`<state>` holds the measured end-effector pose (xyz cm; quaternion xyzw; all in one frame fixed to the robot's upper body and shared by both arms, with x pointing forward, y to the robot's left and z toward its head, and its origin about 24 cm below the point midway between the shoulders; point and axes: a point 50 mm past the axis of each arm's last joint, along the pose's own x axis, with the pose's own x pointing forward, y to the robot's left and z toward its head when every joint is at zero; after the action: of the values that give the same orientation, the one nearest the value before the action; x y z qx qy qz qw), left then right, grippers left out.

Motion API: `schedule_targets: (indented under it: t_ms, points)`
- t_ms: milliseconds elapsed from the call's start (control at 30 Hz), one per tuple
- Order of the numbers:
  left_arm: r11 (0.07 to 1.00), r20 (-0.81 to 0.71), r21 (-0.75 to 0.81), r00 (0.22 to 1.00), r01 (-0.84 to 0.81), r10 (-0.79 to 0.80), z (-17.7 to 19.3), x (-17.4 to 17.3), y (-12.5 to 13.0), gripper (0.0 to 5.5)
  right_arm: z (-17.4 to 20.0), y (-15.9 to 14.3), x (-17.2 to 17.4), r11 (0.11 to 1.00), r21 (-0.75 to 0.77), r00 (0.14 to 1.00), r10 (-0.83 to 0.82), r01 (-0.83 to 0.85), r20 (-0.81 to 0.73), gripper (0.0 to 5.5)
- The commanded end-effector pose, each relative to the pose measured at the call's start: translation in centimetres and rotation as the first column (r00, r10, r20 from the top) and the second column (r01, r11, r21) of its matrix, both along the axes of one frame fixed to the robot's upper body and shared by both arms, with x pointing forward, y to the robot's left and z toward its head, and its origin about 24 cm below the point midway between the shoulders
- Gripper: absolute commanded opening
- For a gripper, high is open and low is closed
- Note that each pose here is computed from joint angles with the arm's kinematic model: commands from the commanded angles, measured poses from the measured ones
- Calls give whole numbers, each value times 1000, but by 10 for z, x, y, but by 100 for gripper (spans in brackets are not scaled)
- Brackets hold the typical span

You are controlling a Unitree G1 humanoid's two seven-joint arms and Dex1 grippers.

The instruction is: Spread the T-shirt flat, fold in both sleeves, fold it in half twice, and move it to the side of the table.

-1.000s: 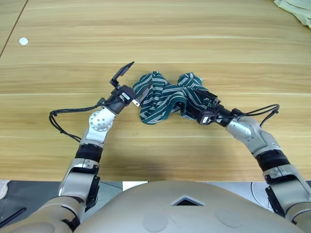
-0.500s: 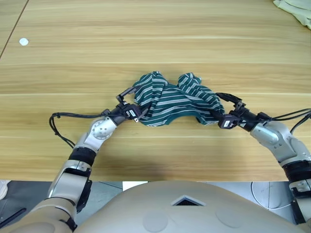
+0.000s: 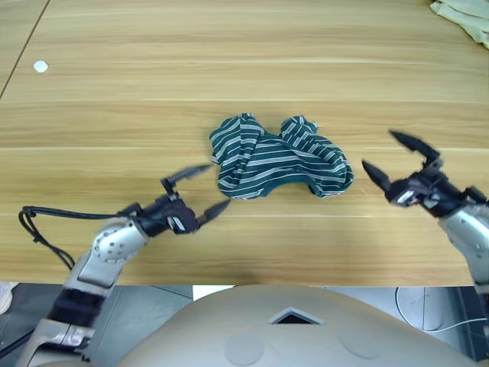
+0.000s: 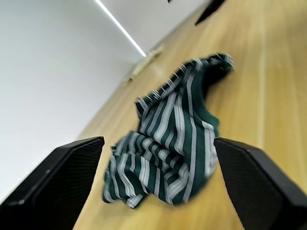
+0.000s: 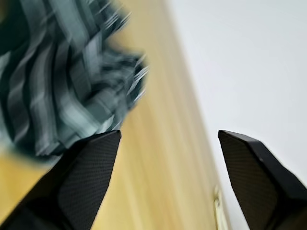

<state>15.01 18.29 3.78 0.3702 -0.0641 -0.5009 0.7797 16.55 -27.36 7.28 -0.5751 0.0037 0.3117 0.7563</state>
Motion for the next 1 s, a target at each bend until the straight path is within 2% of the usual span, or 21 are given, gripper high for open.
schedule_targets:
  t_ms: [33, 133, 200, 267, 467, 833, 1000]
  points:
    - [989, -79, 125, 994, 78, -69, -13, -6, -1, 425, -23, -1, -18, 993, -114, 984, 21, -41, -175, 377]
    - [982, -76, 176, 995, 71, -59, -20, -2, -3, 425, -28, 5, -20, 988, -134, 976, 51, -81, -212, 377]
    - [951, 5, 310, 1000, -7, 6, -30, 15, 5, 425, -37, 8, -17, 983, -155, 969, 62, -101, -240, 377]
    - [929, 76, 367, 997, -40, 13, -34, 27, 4, 425, -50, 11, -13, 977, -176, 961, 69, -119, -268, 377]
    - [919, 158, 393, 987, -37, -28, -45, 38, -10, 425, -67, 21, -8, 975, -159, 954, 105, -155, -281, 377]
    - [944, 114, 329, 993, -11, -28, -49, 29, -13, 425, -68, 26, -4, 969, -144, 951, 158, -201, -265, 377]
    - [942, 119, 333, 993, -42, 3, -53, 34, -12, 329, -70, 29, -1, 963, -145, 947, 182, -225, -264, 377]
